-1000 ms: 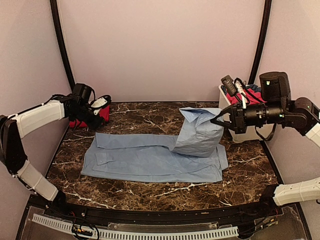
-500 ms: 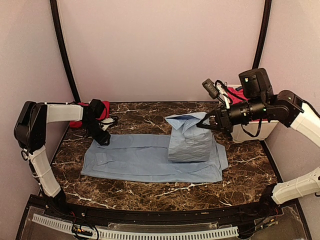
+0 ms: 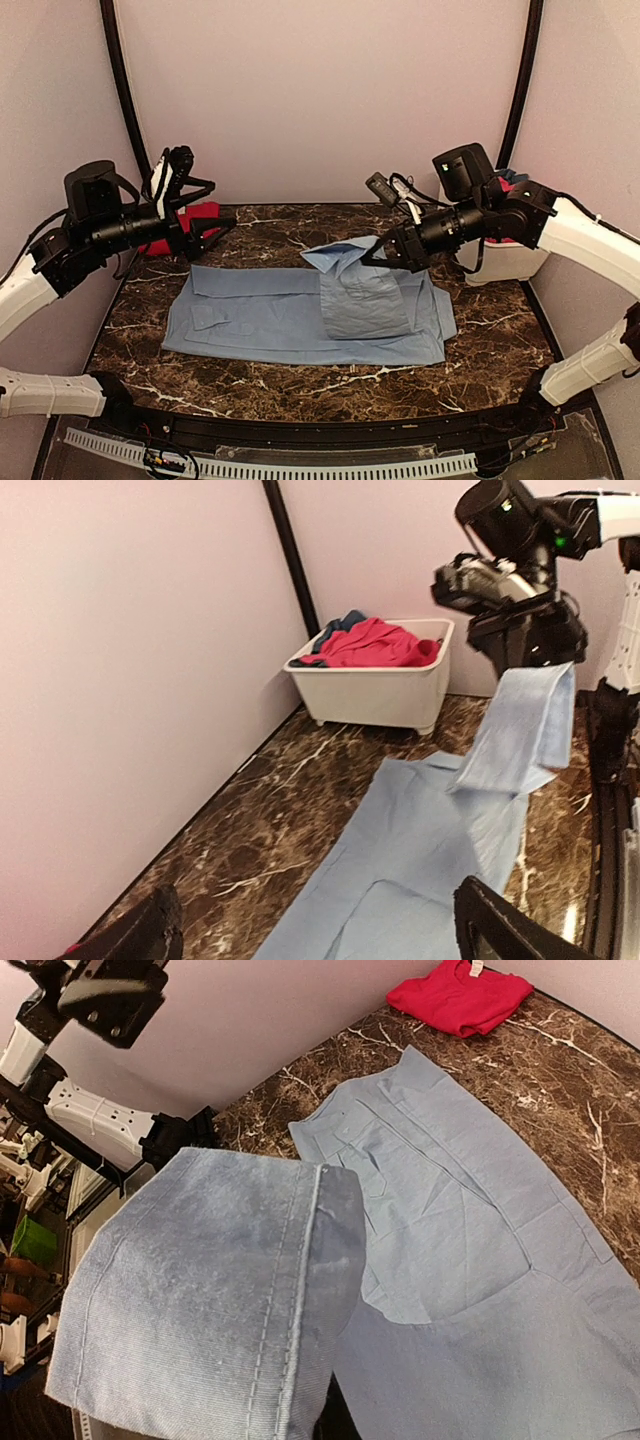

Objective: Fold and stack the mixed laundry pile
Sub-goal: Fold the 1/3-folded shirt at the center of the board.

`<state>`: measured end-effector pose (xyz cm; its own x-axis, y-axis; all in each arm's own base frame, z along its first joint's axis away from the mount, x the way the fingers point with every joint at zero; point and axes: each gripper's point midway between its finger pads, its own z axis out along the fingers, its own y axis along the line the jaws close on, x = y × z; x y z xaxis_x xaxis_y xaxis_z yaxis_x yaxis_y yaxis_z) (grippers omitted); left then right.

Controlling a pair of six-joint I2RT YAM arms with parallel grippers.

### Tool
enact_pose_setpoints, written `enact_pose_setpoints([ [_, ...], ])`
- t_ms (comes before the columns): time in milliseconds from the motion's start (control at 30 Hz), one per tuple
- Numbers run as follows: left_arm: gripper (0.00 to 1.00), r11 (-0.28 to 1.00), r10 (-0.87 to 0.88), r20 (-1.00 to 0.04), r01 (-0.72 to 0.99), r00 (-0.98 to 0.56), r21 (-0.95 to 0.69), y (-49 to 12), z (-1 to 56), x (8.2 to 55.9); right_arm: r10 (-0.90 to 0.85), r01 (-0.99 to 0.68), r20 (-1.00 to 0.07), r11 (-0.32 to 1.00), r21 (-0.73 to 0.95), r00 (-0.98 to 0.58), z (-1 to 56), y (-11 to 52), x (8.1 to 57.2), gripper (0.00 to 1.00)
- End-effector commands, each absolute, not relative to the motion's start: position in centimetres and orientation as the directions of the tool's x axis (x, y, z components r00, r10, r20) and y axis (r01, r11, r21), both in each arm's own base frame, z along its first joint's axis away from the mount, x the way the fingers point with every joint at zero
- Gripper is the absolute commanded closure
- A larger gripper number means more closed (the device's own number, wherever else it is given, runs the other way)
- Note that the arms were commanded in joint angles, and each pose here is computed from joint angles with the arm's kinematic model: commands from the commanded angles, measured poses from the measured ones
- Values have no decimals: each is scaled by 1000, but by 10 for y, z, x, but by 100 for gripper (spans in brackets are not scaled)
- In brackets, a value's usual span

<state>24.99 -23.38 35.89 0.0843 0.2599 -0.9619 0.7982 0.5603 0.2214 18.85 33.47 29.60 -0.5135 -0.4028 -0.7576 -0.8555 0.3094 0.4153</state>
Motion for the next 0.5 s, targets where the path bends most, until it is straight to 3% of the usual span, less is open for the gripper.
enact_pose_setpoints([
  [0, 4, 437, 344, -933, 862, 102, 256, -281, 341, 222, -370, -876, -795, 237, 419, -481, 313, 348, 186, 100],
  [333, 1, 280, 463, -842, 856, 277, 435, -370, 346, 181, -383, -877, -790, 226, 424, -480, 308, 357, 187, 100],
  [467, 5, 239, 502, -809, 849, 306, 471, -389, 336, 176, -383, -878, -790, 224, 423, -479, 308, 359, 187, 100],
])
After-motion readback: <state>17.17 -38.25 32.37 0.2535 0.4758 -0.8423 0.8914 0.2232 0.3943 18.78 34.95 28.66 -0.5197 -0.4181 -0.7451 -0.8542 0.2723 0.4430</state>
